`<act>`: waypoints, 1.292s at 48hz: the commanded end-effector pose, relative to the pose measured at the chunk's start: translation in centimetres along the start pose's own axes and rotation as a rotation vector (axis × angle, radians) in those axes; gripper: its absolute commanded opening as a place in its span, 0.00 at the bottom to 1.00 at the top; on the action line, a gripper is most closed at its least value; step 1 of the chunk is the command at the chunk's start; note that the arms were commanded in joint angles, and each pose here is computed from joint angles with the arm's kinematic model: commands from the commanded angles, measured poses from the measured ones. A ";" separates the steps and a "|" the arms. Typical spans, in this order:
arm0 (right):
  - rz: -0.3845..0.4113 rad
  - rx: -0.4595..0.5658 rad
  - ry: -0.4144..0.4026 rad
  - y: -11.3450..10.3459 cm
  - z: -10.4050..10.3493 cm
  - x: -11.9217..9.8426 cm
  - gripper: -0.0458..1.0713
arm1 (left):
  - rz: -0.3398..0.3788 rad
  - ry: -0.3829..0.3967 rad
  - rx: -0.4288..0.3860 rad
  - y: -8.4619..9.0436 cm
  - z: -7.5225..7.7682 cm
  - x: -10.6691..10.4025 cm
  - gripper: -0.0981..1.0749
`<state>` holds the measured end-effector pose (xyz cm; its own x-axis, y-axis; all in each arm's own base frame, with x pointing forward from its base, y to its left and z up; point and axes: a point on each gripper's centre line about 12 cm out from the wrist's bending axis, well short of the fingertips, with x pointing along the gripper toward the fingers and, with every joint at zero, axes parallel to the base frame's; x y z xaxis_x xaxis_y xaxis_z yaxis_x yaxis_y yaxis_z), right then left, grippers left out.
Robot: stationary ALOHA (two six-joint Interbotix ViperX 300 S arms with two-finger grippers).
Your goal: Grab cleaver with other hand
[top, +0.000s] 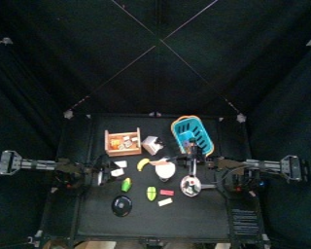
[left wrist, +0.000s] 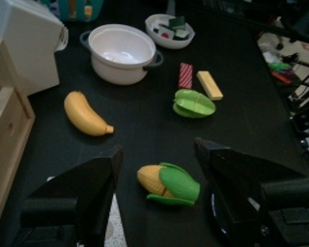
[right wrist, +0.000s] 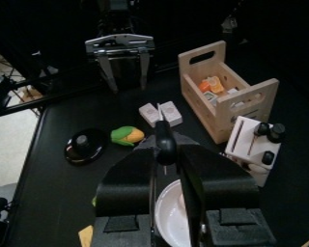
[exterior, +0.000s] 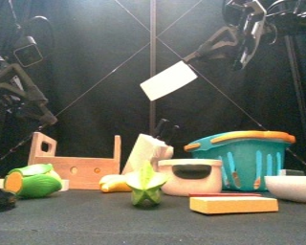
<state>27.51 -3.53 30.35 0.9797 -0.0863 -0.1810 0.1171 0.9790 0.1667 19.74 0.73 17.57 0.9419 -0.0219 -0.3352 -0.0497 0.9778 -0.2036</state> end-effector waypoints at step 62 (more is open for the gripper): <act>0.107 -0.008 -0.100 1.3 1.4 0.2 0.43 | -0.019 -0.467 0.172 0.2 10.9 12.7 0.80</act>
<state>28.04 -2.54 31.16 0.9960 -0.0021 -0.0893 0.0178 0.9843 0.1756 34.78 2.94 22.20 0.9964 0.0174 0.0830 -0.0140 0.9990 -0.0417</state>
